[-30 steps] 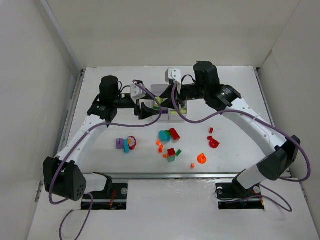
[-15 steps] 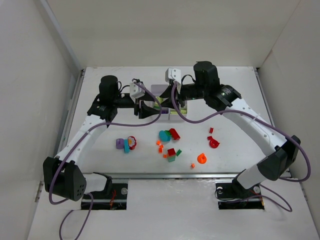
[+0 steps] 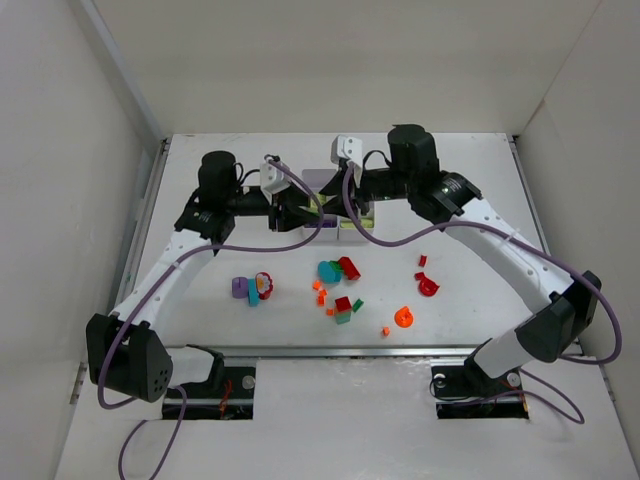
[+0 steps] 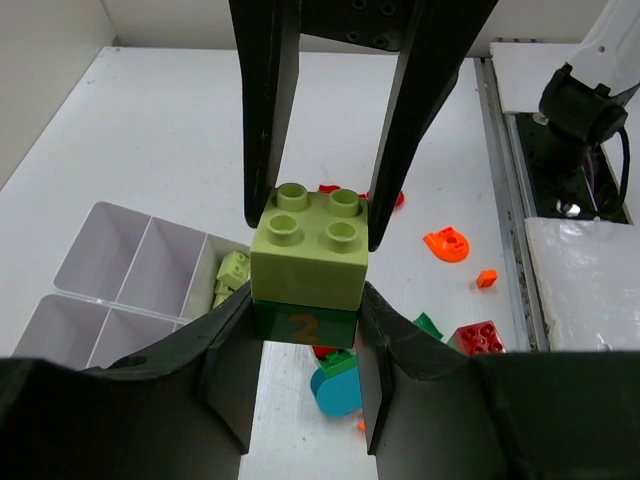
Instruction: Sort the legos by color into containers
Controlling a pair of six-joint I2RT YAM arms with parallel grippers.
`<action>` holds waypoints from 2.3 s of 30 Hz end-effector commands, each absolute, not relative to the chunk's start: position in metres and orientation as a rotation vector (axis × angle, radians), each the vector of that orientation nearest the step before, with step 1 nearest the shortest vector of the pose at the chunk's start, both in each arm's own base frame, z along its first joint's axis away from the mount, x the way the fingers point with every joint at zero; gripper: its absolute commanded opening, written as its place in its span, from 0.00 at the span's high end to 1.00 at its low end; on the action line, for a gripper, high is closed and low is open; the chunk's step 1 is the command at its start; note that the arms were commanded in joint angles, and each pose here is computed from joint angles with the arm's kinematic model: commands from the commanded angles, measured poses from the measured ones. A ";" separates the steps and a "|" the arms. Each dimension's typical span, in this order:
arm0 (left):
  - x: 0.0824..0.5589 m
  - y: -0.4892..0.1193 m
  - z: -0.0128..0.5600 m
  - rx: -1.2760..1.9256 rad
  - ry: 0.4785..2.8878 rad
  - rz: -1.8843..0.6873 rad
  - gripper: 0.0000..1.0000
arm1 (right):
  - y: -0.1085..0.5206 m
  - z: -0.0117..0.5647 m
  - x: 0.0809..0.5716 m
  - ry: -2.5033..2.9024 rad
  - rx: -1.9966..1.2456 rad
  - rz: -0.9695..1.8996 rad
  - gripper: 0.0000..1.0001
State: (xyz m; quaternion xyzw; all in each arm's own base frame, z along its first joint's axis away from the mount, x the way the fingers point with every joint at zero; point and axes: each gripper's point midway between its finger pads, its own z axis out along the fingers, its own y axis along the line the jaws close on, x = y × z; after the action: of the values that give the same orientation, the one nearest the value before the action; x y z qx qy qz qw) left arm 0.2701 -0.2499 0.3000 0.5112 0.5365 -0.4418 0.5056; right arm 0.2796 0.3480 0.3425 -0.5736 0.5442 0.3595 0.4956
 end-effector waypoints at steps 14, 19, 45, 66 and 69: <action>0.300 -0.219 0.217 1.150 1.610 -0.769 1.00 | 0.307 0.361 0.338 1.454 -1.070 0.783 1.00; 0.314 -0.213 0.215 1.097 1.637 -0.692 1.00 | 0.292 0.304 0.365 1.727 -1.012 0.748 1.00; 0.351 -0.182 0.211 0.850 1.717 -0.486 1.00 | 0.252 0.150 0.402 2.499 -0.744 0.598 0.71; 0.341 -0.194 0.218 0.911 1.668 -0.566 1.00 | 0.268 0.186 0.404 2.366 -0.824 0.640 0.17; 0.328 -0.205 0.221 0.994 1.616 -0.647 1.00 | 0.279 0.220 0.400 2.189 -0.910 0.713 0.18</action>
State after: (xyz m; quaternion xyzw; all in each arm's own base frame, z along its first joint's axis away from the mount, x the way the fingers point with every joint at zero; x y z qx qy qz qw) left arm 0.3403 -0.1934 0.1981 0.3834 0.7237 -0.2388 0.5218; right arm 0.3978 0.2592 0.1493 -0.2989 0.8981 0.2272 0.2293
